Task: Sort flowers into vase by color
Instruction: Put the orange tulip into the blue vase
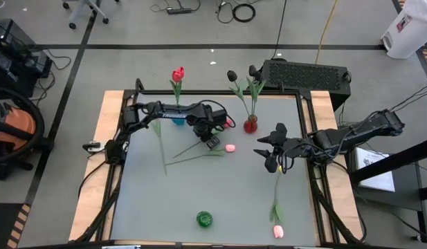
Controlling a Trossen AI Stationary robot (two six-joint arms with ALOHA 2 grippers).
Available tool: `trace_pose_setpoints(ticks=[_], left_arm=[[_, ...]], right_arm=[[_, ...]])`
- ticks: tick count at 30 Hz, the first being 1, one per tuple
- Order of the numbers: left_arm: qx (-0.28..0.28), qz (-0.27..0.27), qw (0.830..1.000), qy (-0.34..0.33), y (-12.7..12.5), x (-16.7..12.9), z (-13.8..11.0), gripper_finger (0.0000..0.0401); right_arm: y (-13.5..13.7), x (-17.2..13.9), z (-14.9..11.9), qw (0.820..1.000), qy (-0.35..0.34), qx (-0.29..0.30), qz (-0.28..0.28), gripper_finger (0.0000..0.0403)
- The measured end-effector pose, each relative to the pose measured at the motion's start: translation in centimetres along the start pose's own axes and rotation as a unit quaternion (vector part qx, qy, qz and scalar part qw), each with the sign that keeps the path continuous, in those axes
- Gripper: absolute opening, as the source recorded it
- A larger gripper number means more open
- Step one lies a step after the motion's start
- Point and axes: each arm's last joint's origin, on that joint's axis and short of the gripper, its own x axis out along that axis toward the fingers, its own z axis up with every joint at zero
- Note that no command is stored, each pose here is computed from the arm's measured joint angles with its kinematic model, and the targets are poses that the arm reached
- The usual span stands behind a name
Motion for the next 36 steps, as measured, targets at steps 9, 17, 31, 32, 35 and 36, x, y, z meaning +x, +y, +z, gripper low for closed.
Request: trace_pose_setpoints(ticks=[9,17,31,32,35,36], left_arm=[[0.008,-0.001,1.000,-0.006,-0.9,0.1,-0.3,0.0084],[0.003,-0.013,1.000,0.006,-0.7,1.1,0.1,0.0084],[0.004,-0.018,1.000,0.010,-0.9,1.2,0.0,0.0010],[0.004,-0.019,1.000,0.011,-0.9,1.2,0.0,0.0008],[0.004,-0.019,1.000,0.011,-0.9,1.2,0.0,0.0010],[0.004,-0.019,1.000,0.012,-0.9,1.2,0.0,0.0010]], right_arm=[[0.0,0.0,0.0,1.000,0.000,0.000,0.000,0.0210],[0.0,0.0,0.0,1.000,0.001,0.000,0.002,0.0210],[0.1,0.0,0.0,1.000,0.006,0.000,0.012,0.0210],[0.1,0.0,0.0,1.000,0.006,0.000,0.012,0.0210],[0.1,0.0,0.0,1.000,0.006,0.000,0.012,0.0210],[0.1,0.0,0.0,1.000,0.006,0.000,0.012,0.0210]])
